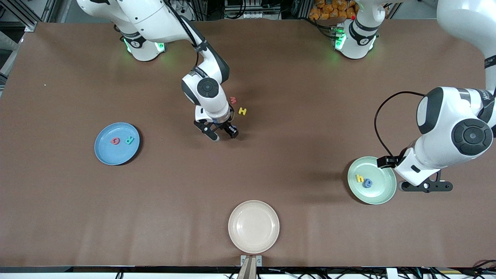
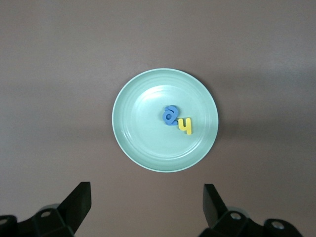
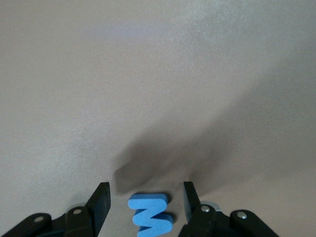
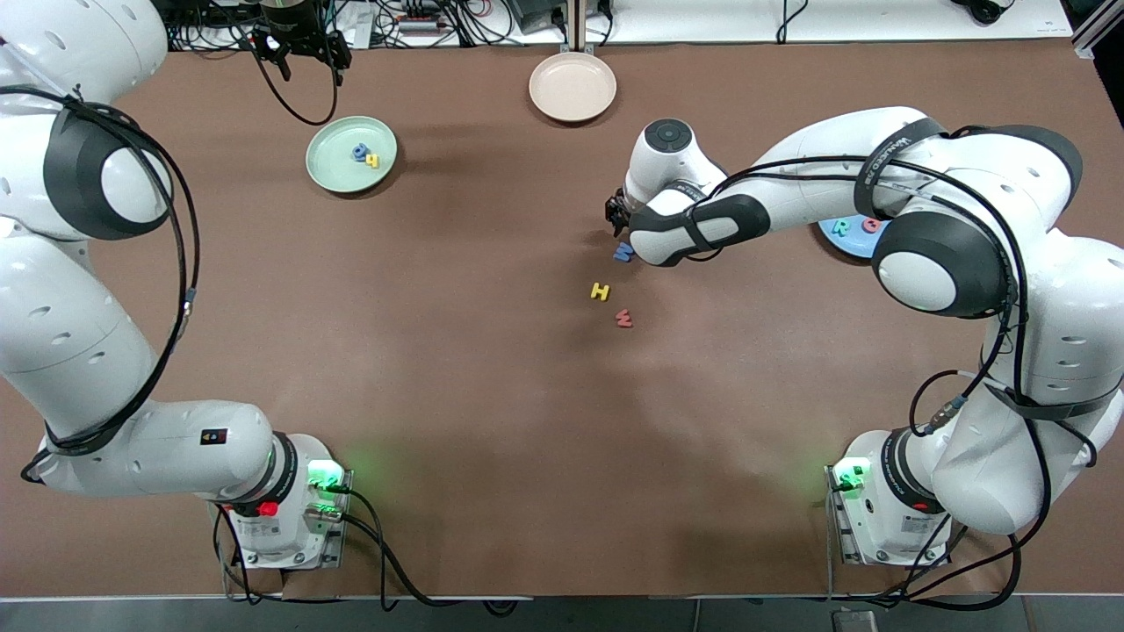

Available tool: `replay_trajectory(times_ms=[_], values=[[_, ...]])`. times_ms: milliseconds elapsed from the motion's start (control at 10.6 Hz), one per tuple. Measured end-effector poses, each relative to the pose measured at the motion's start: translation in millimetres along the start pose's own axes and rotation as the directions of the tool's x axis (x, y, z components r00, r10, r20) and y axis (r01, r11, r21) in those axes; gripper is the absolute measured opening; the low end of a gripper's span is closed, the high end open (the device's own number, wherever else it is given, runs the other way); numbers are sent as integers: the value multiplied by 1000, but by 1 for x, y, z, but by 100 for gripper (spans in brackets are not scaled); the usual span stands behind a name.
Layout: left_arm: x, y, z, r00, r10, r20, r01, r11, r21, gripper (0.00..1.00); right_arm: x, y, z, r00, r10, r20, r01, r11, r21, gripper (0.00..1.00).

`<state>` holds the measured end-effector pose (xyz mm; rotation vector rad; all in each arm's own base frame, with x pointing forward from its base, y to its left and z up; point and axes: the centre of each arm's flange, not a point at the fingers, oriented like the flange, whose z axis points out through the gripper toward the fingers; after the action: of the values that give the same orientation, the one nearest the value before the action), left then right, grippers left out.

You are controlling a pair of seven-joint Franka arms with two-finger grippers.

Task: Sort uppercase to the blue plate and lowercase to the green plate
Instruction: 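Lift the blue M with the right gripper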

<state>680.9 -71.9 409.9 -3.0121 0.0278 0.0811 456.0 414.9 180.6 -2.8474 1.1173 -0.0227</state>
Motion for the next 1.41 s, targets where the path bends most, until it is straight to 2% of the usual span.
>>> replay_trajectory(times_ms=[188,282,753,1412], values=[[0,-1,1,1000,-2,1,2,1000,2,100,-3,0,1,1000,28,3,-28,1000,-2,68],[0,-1,0,1000,-2,1,2,1000,2,100,-4,0,1,1000,29,4,-29,1000,-2,64],[-1,0,-5,1000,-1,-4,1,1000,3,100,-25,-2,2,1000,0,18,0,1000,-2,60],[-2,6,-6,1000,8,-2,-8,1000,6,100,-31,0,4,992,-128,22,128,992,-21,54]])
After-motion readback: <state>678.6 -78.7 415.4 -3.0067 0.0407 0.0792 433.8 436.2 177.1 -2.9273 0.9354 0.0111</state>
